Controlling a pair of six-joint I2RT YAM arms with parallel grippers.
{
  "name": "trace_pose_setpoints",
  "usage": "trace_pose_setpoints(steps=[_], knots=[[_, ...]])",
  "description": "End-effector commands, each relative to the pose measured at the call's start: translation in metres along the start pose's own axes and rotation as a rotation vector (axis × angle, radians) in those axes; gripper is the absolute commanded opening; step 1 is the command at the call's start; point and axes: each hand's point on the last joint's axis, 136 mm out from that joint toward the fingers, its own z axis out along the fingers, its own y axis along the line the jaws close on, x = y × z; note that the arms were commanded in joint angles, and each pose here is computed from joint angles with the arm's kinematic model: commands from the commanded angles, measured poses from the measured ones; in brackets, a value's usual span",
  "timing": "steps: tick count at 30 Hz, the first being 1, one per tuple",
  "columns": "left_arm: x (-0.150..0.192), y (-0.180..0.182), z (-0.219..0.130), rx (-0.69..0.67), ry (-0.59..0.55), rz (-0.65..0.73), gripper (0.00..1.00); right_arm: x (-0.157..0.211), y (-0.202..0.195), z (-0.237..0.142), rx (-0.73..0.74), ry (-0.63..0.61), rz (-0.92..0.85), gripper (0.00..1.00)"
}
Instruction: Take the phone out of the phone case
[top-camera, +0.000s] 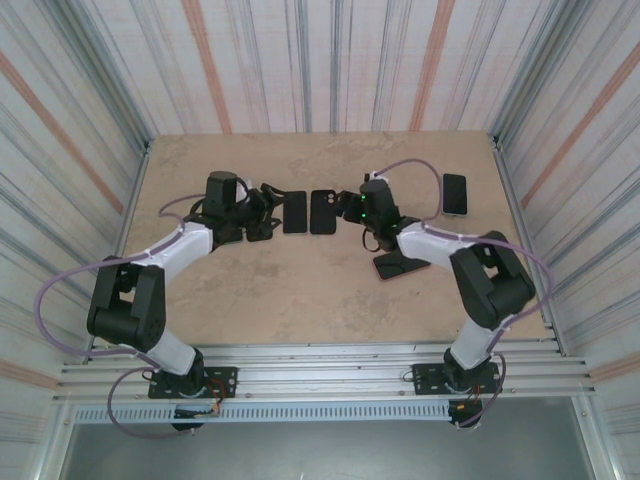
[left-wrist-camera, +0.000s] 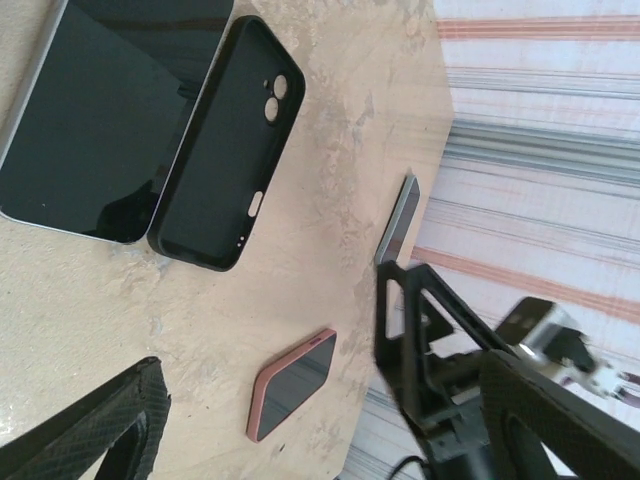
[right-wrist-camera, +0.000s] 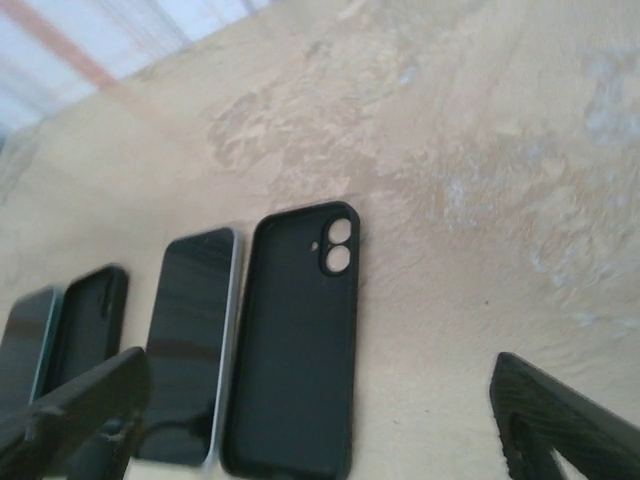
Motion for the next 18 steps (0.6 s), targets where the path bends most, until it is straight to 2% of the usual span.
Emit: trace_pose_setpoints(steps=[1, 3, 9, 14, 18], knots=[[0.009, -0.023, -0.011, 0.04, 0.017, 0.092, 0.86, 0.013, 0.0, -0.028, -0.099, 0.164, -0.221, 0.99], [0.013, -0.024, -0.01, 0.043, 0.026, 0.096, 0.91, 0.012, -0.006, -0.044, -0.134, 0.224, -0.307, 0.99], [0.029, -0.028, -0.003, 0.048, 0.053, 0.12, 0.92, 0.009, -0.032, -0.091, -0.205, 0.347, -0.507, 0.99], [0.037, -0.027, 0.0, 0.044, 0.068, 0.13, 0.92, 0.033, -0.045, -0.129, -0.321, 0.469, -0.778, 0.99], [0.041, -0.029, 0.0, 0.048, 0.083, 0.138, 0.92, 0.065, -0.07, -0.15, -0.377, 0.621, -1.046, 0.99]])
